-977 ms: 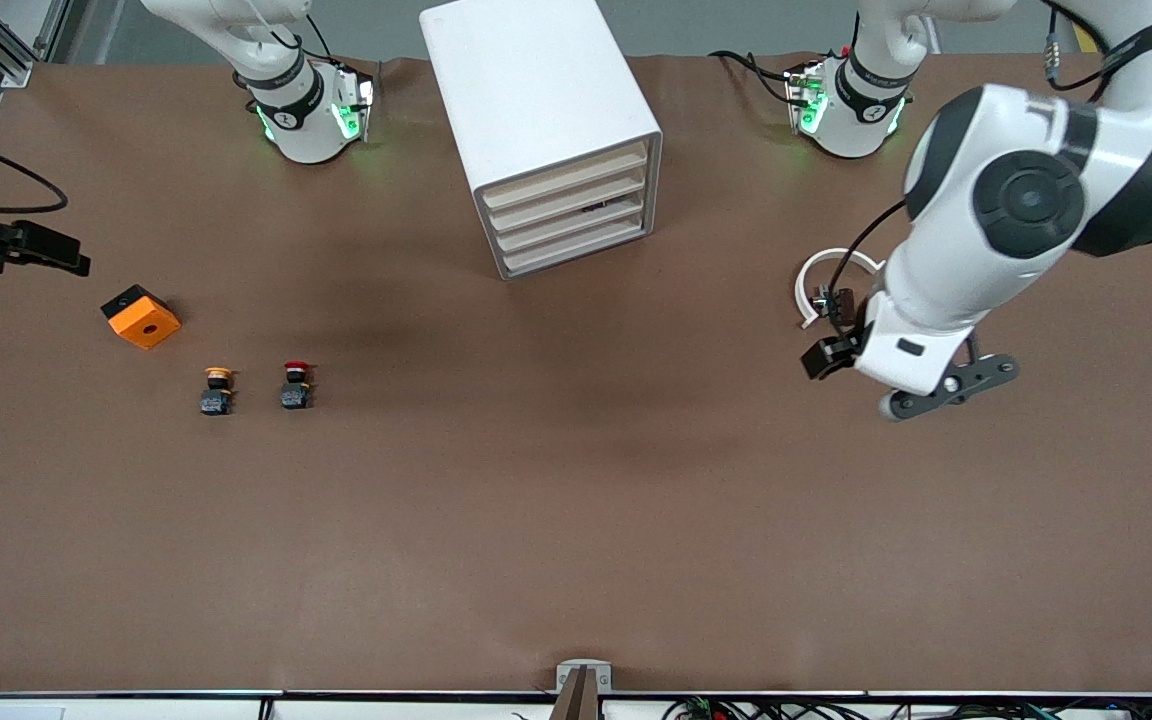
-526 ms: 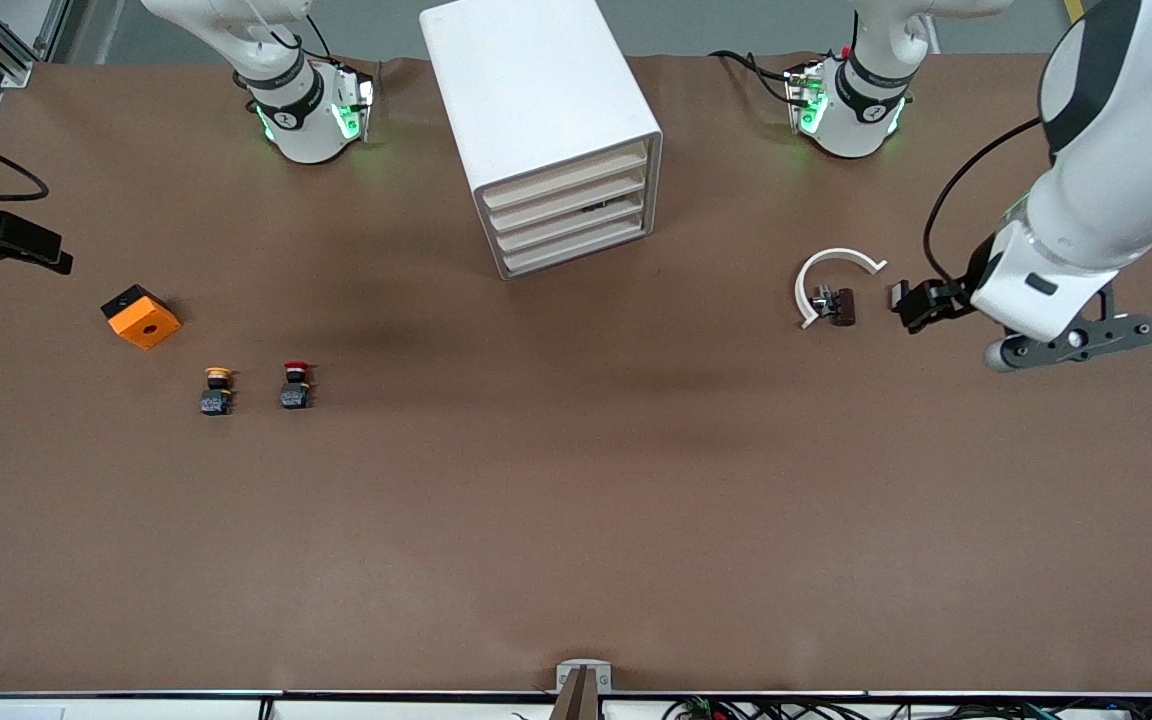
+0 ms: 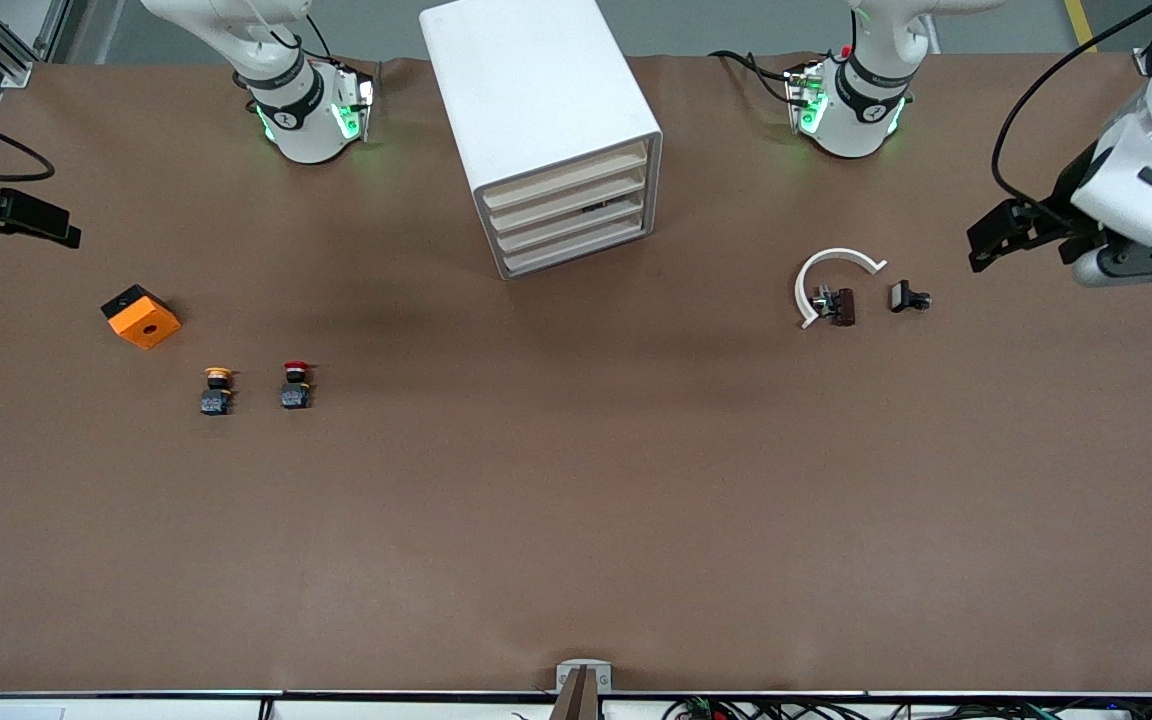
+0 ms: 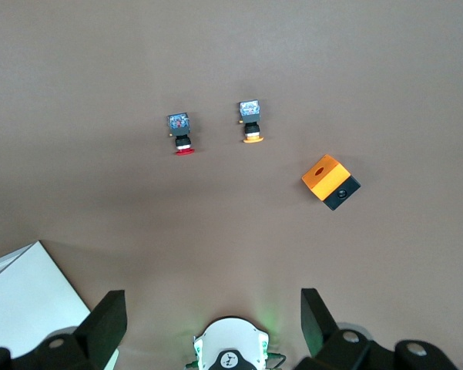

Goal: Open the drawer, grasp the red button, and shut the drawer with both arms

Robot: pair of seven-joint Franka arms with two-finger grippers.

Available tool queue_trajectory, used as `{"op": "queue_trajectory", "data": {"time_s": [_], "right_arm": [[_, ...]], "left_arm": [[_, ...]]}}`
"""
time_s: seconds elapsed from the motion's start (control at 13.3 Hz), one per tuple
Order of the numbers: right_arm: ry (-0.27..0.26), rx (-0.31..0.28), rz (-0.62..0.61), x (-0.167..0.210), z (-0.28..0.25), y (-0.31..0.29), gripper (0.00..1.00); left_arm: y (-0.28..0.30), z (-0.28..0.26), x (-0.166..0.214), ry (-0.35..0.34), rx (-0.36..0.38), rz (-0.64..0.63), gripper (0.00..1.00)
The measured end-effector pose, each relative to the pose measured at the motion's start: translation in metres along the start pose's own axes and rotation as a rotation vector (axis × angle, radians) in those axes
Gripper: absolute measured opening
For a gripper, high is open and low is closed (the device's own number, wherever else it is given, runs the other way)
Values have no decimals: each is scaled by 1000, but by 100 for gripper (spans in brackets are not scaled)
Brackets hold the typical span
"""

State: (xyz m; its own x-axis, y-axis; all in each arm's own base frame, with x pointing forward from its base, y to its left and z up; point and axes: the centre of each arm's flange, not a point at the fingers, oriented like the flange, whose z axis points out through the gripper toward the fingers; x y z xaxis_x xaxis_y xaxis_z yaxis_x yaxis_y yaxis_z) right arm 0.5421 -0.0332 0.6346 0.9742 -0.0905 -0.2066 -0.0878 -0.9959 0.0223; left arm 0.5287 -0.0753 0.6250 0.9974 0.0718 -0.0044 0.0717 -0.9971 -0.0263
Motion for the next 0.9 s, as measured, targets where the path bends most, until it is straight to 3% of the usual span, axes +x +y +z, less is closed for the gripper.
{"op": "queue_trajectory", "data": {"time_s": [0.3, 0.9], "right_arm": [[6, 1, 6, -2, -2, 3, 100], [47, 6, 9, -20, -14, 4, 100]], "left_arm": [[4, -8, -19, 12, 7, 23, 100], [-16, -7, -21, -24, 12, 66, 100]]}}
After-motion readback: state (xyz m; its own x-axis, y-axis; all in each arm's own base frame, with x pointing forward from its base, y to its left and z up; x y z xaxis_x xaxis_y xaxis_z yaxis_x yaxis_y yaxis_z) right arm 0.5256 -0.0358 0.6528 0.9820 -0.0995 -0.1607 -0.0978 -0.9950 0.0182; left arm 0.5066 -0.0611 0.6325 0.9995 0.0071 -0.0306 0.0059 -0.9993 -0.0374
